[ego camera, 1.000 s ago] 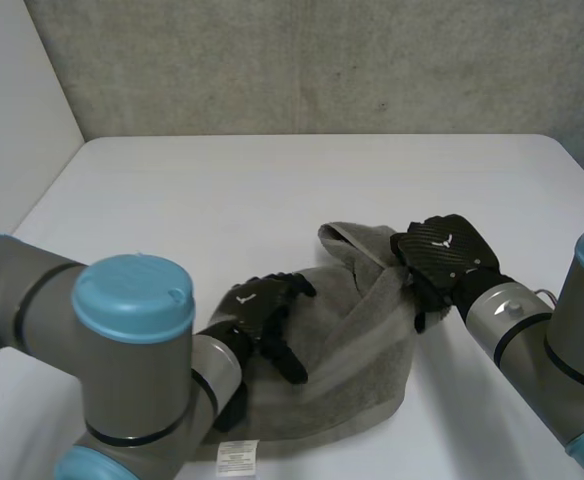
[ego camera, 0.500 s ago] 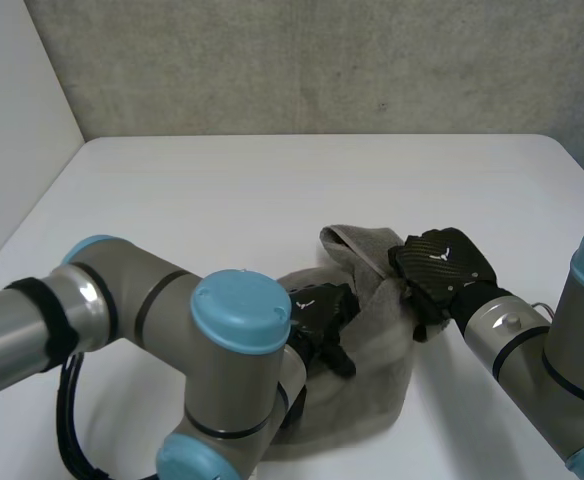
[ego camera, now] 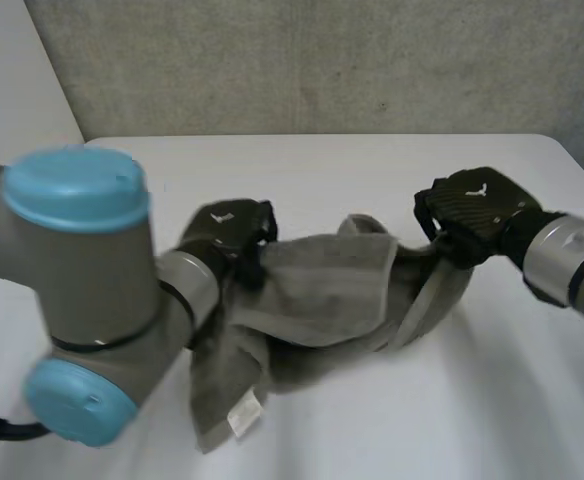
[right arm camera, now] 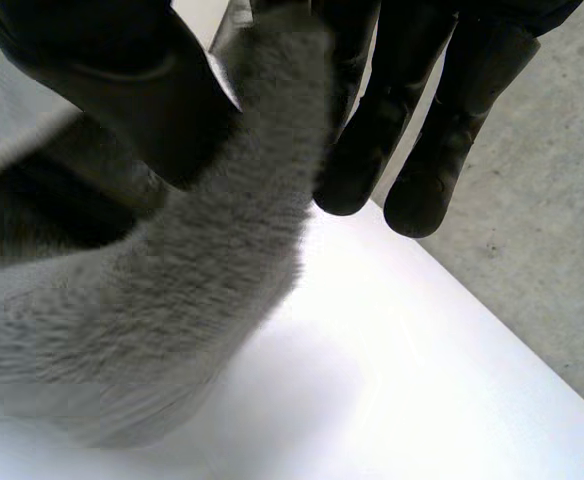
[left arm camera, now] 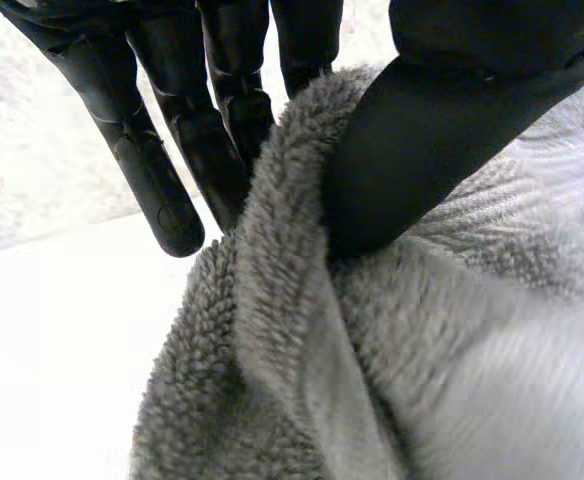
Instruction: Fold the towel.
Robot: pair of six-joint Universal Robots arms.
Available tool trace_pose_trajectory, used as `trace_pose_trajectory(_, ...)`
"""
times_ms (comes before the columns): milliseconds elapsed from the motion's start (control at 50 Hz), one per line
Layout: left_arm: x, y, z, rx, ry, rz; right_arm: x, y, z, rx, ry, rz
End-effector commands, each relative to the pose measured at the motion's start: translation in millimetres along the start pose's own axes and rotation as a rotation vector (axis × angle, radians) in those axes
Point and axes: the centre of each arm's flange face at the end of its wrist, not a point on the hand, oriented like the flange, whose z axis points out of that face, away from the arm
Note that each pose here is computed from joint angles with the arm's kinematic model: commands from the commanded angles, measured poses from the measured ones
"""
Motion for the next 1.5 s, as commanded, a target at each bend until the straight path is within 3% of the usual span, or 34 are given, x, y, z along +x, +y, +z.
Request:
trace_pose_trajectory(20,-22,-17,-9,-0.038,-0.019,0.023,13,-17,-11,-0.049,-0.034,-0.031)
trace_pose_trajectory(280,-39,-27,-14,-0.06,-0.027,0.019,6,-22,-24,-0.164,-0.114,-0.044)
trace_pose_trajectory(420,-57,-15,3,-0.115,-0.067,0.131,-3,10,-1,-0.26,-0.179,-0.097)
trace_pose_trajectory(500,-70,-29,21,-0.066,-0.094,0.174,7,12,16,-0.249,-0.129,-0.122)
trace_pose_trajectory(600,-77,-81,46,0.142,-0.114,0.2,40,-15,49,-0.092,0.077,-0.202)
trace_pose_trajectory(640,-77,-133,53,0.342,-0.12,0.201,66,-60,58,0.106,0.25,-0.256)
trace_pose_trajectory(660,-77,-134,53,0.343,-0.12,0.201,66,-60,58,0.107,0.251,-0.256)
trace_pose_trajectory(700,-75,-186,47,0.547,-0.112,0.159,87,-105,55,0.331,0.397,-0.259)
trace_pose_trajectory(760,-73,-207,41,0.635,-0.096,0.127,97,-124,50,0.431,0.454,-0.244)
trace_pose_trajectory(800,-74,-232,33,0.741,-0.064,0.054,107,-156,27,0.593,0.51,-0.21)
trace_pose_trajectory(880,-82,-235,33,0.752,-0.048,0.008,105,-169,9,0.648,0.493,-0.159)
trace_pose_trajectory(980,-88,-213,46,0.653,-0.013,-0.02,88,-144,15,0.574,0.385,-0.125)
trace_pose_trajectory(1080,-121,-138,77,0.386,-0.058,-0.049,55,-96,25,0.44,0.192,-0.116)
trace_pose_trajectory(1200,-135,-77,96,0.211,-0.048,-0.052,29,-54,27,0.301,0.06,-0.092)
trace_pose_trajectory(1260,-146,-37,106,0.103,-0.043,-0.026,16,-23,28,0.203,-0.006,-0.1)
trace_pose_trajectory(1360,-155,29,115,-0.079,-0.024,0.105,1,40,27,0.015,-0.074,-0.154)
trace_pose_trajectory(1500,-176,52,115,-0.155,-0.055,0.211,-13,64,19,-0.056,-0.117,-0.179)
